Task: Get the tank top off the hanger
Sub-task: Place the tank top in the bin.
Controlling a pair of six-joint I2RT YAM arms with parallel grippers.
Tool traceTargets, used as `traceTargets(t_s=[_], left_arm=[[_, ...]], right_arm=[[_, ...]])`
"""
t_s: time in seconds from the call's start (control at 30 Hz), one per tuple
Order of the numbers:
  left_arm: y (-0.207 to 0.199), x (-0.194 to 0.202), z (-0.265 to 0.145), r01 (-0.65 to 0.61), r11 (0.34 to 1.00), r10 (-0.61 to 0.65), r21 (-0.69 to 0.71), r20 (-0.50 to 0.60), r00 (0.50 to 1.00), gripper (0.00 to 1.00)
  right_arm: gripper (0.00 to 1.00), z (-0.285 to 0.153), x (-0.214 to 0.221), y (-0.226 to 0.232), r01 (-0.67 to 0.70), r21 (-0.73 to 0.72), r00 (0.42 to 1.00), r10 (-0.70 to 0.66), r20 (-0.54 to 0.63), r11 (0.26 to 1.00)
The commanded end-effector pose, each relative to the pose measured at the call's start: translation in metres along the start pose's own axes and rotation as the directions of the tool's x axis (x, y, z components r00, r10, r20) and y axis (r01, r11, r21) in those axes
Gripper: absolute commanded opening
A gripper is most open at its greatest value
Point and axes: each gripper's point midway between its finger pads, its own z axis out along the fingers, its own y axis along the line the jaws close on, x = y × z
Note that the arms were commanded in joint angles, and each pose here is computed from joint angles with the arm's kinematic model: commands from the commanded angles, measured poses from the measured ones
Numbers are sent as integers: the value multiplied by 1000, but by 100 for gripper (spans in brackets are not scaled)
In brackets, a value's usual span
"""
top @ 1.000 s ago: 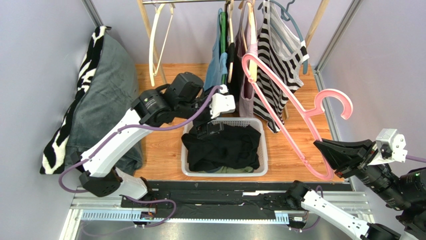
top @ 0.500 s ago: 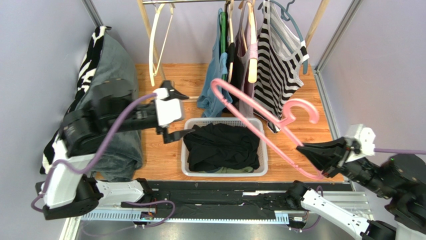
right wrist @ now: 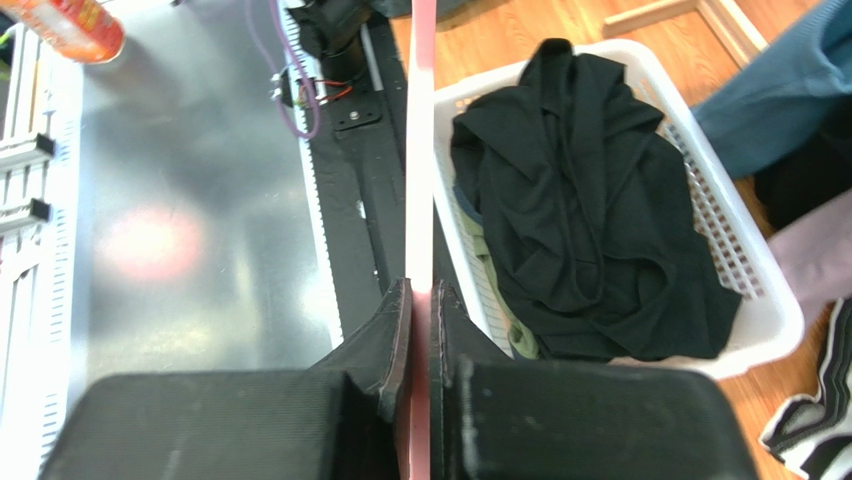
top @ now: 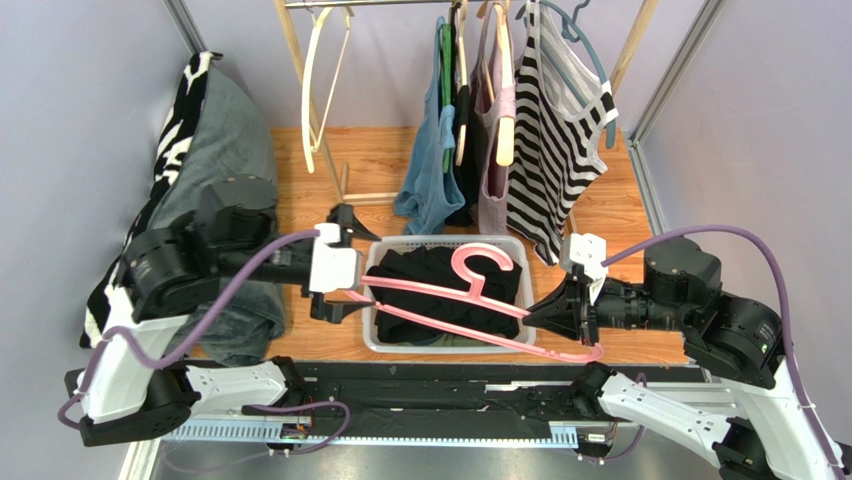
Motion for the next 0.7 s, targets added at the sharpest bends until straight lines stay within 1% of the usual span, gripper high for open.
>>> traceTargets(t_s=[0.0,0.07,0.27,0.37,0.4,0.43,0.57,0.67], left_arm=[[-26,11,9,30,990,-29,138,-10,1000,97],[-32,12,9,38,985,-36,167,-13,999,97],[-34,15,15,70,979,-65,191,-32,997,88],[-36,18,19,85,974,-78,210,-42,996,76],[-35,19,21,92,973,-84,212,-47,995,69],[-35,20,22,98,973,-90,209,-50,995,65],[-31,22,28,112,971,-101,209,-64,993,57],[-29,19,28,110,973,-101,204,-57,993,40]], right_arm=[[0,-4,-21,9,95,-54,994,-91,66,994],[0,-4,-23,9,105,-56,992,-101,71,993],[0,-7,-34,5,140,-22,986,-137,96,990],[0,-10,-39,2,157,2,982,-156,106,988],[0,-11,-41,1,163,7,980,-162,111,987],[0,-12,-43,1,170,12,978,-171,119,985],[0,-12,-46,1,183,15,974,-183,131,983],[0,-10,-44,-1,185,16,975,-185,126,983]])
